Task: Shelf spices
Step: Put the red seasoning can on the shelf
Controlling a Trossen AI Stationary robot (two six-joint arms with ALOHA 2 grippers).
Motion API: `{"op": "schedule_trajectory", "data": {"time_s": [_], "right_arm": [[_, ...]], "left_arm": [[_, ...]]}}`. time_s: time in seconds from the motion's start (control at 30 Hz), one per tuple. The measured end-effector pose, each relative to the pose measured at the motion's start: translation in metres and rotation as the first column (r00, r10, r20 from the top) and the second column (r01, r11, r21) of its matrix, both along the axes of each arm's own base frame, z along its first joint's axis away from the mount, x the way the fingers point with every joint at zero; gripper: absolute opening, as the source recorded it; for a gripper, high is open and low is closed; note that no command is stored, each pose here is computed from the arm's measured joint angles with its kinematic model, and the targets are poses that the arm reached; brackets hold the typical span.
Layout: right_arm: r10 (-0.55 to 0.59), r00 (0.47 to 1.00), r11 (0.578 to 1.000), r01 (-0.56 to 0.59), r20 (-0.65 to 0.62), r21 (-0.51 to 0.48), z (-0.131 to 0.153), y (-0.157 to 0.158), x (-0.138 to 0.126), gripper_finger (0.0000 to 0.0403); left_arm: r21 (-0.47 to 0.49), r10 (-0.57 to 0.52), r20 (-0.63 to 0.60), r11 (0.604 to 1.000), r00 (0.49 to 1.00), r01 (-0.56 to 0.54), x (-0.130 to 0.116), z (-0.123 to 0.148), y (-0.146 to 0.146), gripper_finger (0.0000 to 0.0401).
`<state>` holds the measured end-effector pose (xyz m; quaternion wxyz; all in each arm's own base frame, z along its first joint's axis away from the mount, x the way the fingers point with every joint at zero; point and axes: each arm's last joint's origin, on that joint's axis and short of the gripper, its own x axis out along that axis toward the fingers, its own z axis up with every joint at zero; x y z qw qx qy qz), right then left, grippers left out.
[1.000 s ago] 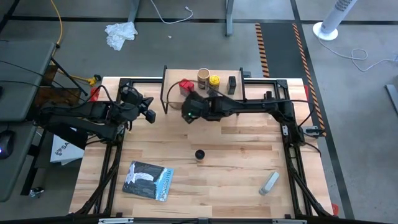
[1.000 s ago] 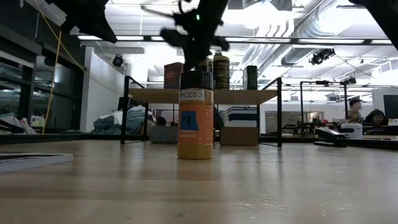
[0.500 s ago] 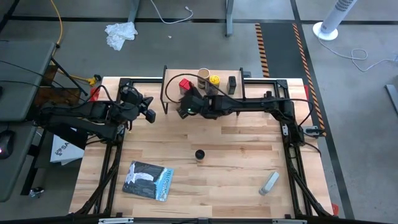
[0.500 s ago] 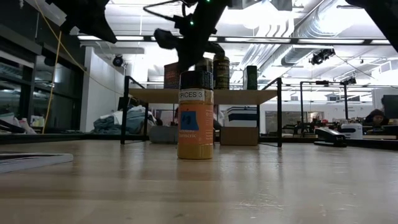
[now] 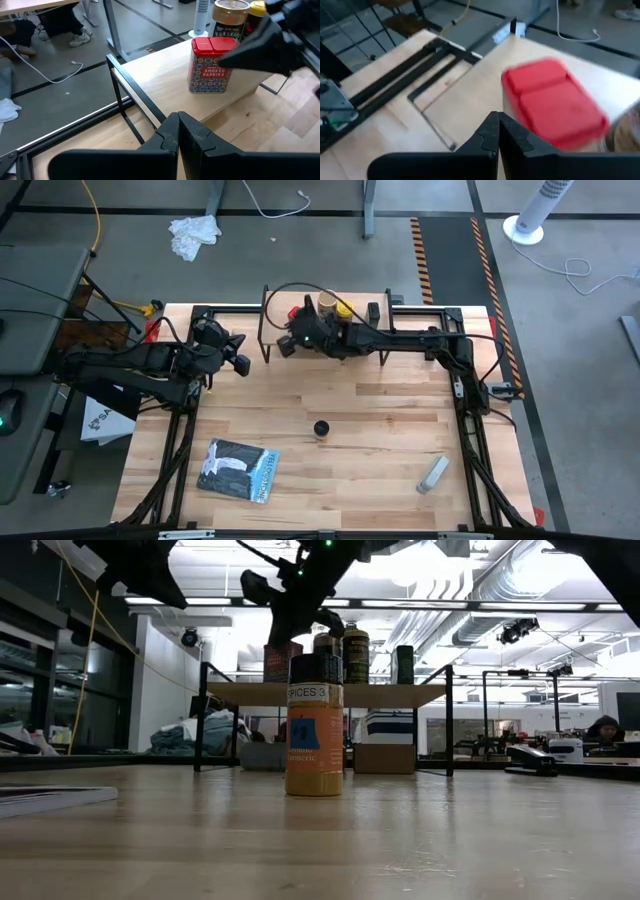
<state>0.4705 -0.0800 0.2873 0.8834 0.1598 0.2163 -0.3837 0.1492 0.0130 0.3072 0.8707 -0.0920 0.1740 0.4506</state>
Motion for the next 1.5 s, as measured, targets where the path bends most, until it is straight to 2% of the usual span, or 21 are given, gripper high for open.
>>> {"op": "schedule_trajectory", "data": {"time_s": [0.13, 0.27, 0.37, 0.53, 0.67, 0.8, 0.97, 1.1, 1.33, 1.5], "right_arm": [[0.043, 0.999, 0.998, -0.042, 0.032, -0.036, 0.005, -0.007, 0.003, 0.0], [0.222, 0.973, 0.975, -0.219, 0.06, -0.049, 0.014, -0.001, 0.006, 0.0], [0.293, 0.956, 0.955, -0.292, 0.004, -0.052, 0.022, 0.014, 0.001, 0.0], [0.157, 0.955, 0.984, -0.175, -0.252, -0.047, 0.005, 0.036, -0.016, 0.0], [0.051, 0.951, 0.992, -0.083, -0.304, -0.094, -0.006, 0.037, -0.016, 0.0], [-0.061, 0.956, 0.991, 0.025, -0.287, -0.128, -0.014, 0.03, -0.014, 0.0], [-0.12, 0.961, 0.99, 0.097, -0.251, -0.101, -0.016, 0.017, -0.015, 0.0], [-0.116, 0.97, 0.991, 0.098, -0.215, -0.093, -0.015, 0.011, -0.012, 0.0], [-0.047, 0.992, 0.998, 0.043, -0.114, -0.04, -0.01, 0.01, -0.004, 0.0], [-0.053, 0.998, 0.998, 0.052, -0.028, -0.042, -0.004, 0.005, 0.0, 0.0]], "left_arm": [[0.001, 0.001, 0.0, 1.0, 1.0, -0.001, 0.0, 0.0, 0.0, 0.0], [0.001, 0.001, -0.001, 1.0, 1.0, -0.001, 0.0, 0.0, 0.0, 0.0], [0.001, 0.001, -0.002, 1.0, 1.0, -0.001, 0.0, 0.0, 0.0, 0.0], [0.001, 0.001, -0.004, 1.0, 1.0, -0.001, 0.0, 0.0, 0.0, 0.0], [0.014, 0.017, -0.006, 1.0, 1.0, -0.017, -0.001, 0.0, 0.0, 0.0], [0.026, 0.031, -0.004, 0.999, 0.999, -0.031, -0.001, 0.0, 0.001, 0.0], [0.029, 0.035, -0.005, 0.999, 0.999, -0.035, -0.001, 0.0, 0.001, 0.0], [0.03, 0.037, -0.004, 0.999, 0.999, -0.037, -0.001, 0.0, 0.001, 0.0], [0.031, 0.038, -0.004, 0.999, 0.999, -0.038, -0.001, 0.0, 0.001, 0.0], [0.035, 0.042, -0.004, 0.999, 0.999, -0.042, -0.001, 0.0, 0.001, 0.0]]}}
